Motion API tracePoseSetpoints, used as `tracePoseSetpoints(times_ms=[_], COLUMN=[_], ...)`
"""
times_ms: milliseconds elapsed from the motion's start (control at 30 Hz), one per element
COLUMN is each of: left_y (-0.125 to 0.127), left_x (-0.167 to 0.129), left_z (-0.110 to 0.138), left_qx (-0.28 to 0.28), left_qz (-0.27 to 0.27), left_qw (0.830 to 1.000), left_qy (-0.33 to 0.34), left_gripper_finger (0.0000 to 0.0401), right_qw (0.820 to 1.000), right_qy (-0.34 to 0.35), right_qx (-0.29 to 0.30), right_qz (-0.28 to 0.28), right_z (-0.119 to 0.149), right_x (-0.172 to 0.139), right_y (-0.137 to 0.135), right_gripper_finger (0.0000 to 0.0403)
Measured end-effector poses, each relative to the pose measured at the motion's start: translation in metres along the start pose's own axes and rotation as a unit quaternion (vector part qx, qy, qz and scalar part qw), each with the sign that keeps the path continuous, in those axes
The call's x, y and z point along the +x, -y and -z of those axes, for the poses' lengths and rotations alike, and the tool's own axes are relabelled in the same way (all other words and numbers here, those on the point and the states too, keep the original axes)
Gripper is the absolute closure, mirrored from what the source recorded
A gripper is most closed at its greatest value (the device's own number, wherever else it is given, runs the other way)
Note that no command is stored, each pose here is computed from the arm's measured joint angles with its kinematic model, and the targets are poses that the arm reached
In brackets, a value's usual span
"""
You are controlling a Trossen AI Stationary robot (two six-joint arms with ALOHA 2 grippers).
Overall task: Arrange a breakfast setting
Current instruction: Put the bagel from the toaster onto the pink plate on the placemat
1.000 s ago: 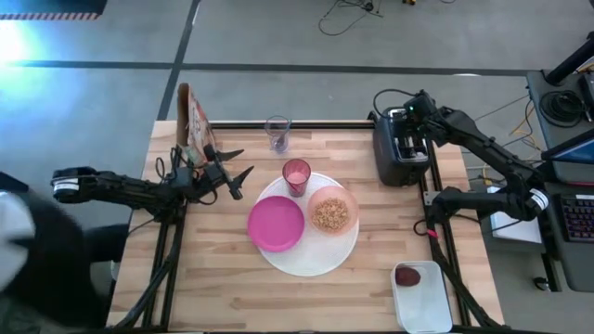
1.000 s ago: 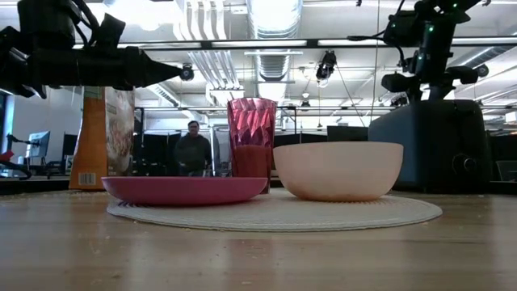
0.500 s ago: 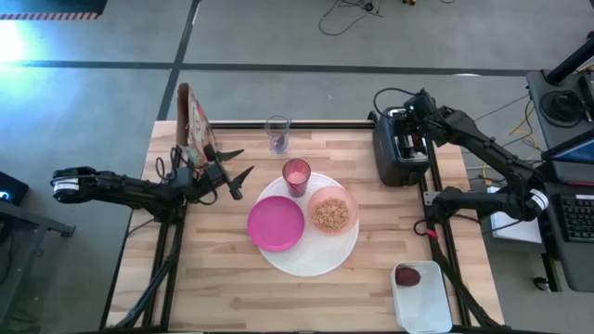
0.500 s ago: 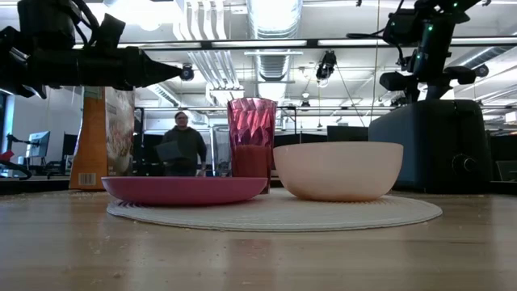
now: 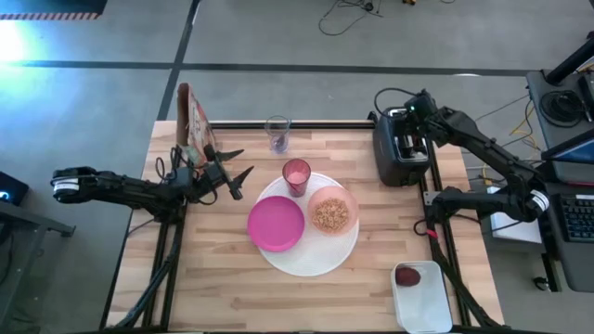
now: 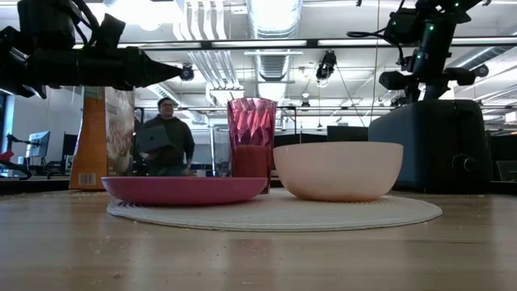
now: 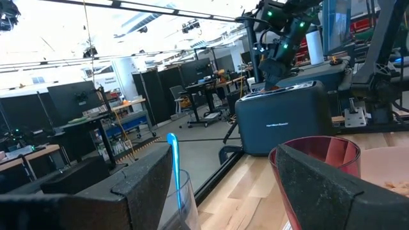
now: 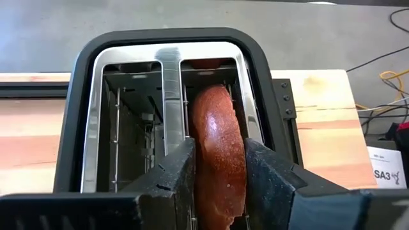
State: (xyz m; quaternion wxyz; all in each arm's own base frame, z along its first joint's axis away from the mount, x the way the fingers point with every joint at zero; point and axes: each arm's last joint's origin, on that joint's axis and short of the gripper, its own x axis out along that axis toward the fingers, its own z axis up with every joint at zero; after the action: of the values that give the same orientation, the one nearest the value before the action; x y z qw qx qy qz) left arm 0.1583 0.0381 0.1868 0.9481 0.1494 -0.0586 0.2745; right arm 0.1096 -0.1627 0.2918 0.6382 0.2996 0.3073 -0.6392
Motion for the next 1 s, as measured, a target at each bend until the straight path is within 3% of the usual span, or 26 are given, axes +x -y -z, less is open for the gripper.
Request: tracePoseSetpoints(times_ms=[400, 833, 1000], left_y=[0.000, 0.000, 0.000], left_x=[0.000, 0.000, 0.000], left_z=[0.000, 0.000, 0.000], left_qx=[0.000, 0.000, 0.000], left_qz=[0.000, 0.000, 0.000], left_qw=[1.000, 1.000, 1.000], left_qy=[0.000, 0.000, 0.000], left_gripper_finger=[0.0140, 0.0140, 0.0140], right_qw=[1.000, 1.000, 1.000], right_qy=[-0.012, -0.017, -0.018], right_qx=[-0.006, -0.007, -0.008], right_qz=[0.008, 0.004, 0.004], right_z=[0.007, 0.008, 0.008], right_x=[0.010, 0.011, 0.011], right_y=[-0.001, -0.001, -0.001], right_gripper_finger=[0.0284, 0.0364, 0.0373])
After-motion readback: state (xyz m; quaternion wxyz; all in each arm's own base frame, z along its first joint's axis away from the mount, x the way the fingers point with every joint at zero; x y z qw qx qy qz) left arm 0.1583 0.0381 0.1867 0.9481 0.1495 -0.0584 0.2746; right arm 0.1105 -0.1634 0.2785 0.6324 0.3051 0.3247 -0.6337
